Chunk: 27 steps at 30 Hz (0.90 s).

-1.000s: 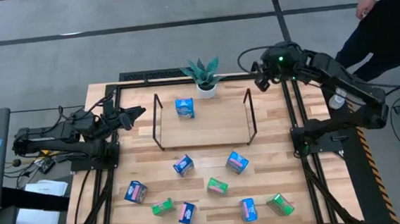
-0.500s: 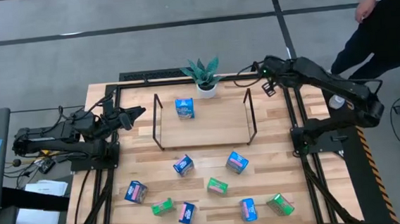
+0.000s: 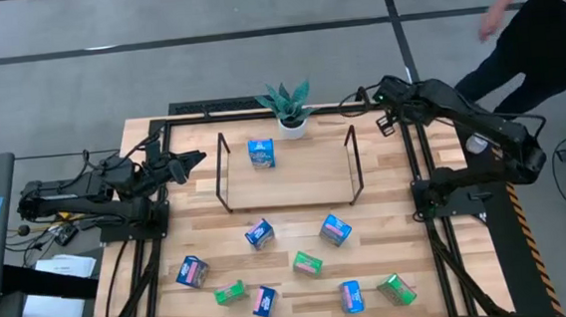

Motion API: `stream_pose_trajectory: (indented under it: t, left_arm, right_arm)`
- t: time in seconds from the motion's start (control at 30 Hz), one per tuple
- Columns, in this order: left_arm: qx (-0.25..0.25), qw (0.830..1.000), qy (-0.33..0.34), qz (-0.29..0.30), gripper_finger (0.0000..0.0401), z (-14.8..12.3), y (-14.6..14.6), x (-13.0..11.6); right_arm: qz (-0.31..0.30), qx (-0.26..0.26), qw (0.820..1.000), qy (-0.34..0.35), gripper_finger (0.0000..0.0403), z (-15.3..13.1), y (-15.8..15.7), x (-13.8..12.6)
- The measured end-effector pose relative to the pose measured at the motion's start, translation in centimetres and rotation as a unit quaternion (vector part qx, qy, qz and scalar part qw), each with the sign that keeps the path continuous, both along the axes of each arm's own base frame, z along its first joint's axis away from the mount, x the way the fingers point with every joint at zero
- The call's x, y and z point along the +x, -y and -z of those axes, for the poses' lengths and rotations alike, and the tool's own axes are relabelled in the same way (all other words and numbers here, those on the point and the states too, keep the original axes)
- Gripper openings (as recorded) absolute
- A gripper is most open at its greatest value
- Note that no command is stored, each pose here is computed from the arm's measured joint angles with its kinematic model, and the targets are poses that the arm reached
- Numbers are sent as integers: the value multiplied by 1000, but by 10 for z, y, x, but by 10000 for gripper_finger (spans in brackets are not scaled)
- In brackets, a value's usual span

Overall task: Stack cereal on shelf
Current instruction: Put the top light blue cereal box on the shelf aligned with the other light blue cereal box

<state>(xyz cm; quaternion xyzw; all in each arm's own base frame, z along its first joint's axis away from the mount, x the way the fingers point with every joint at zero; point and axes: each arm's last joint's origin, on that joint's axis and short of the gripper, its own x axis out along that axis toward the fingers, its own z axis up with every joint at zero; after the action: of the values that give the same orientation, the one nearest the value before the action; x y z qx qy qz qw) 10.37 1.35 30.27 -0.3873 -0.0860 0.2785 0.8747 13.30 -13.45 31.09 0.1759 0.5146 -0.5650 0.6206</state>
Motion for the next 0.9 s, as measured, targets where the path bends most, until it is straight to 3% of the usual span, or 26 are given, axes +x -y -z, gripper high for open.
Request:
stream_pose_trajectory:
  t: [0.17, 0.3, 0.43, 0.73, 0.9]
  left_arm:
    - [1, 1000, -1, 0, 300, 0, 0, 0]
    - [1, 1000, -1, 0, 300, 0, 0, 0]
    - [1, 1000, -1, 0, 300, 0, 0, 0]
    - [1, 1000, -1, -2, 300, 0, 0, 0]
    - [5, 1000, -3, -2, 300, 0, 0, 0]
  right_arm:
    - [-99, -6, 983, 152, 53, -29, -19, 5]
    - [-169, -41, 945, 278, 54, -58, -40, -2]
    - [-201, -67, 901, 379, 55, -81, -60, -17]
    - [-305, -71, 811, 494, 101, -104, -100, -46]
    - [-306, -18, 797, 520, 146, -102, -115, -63]
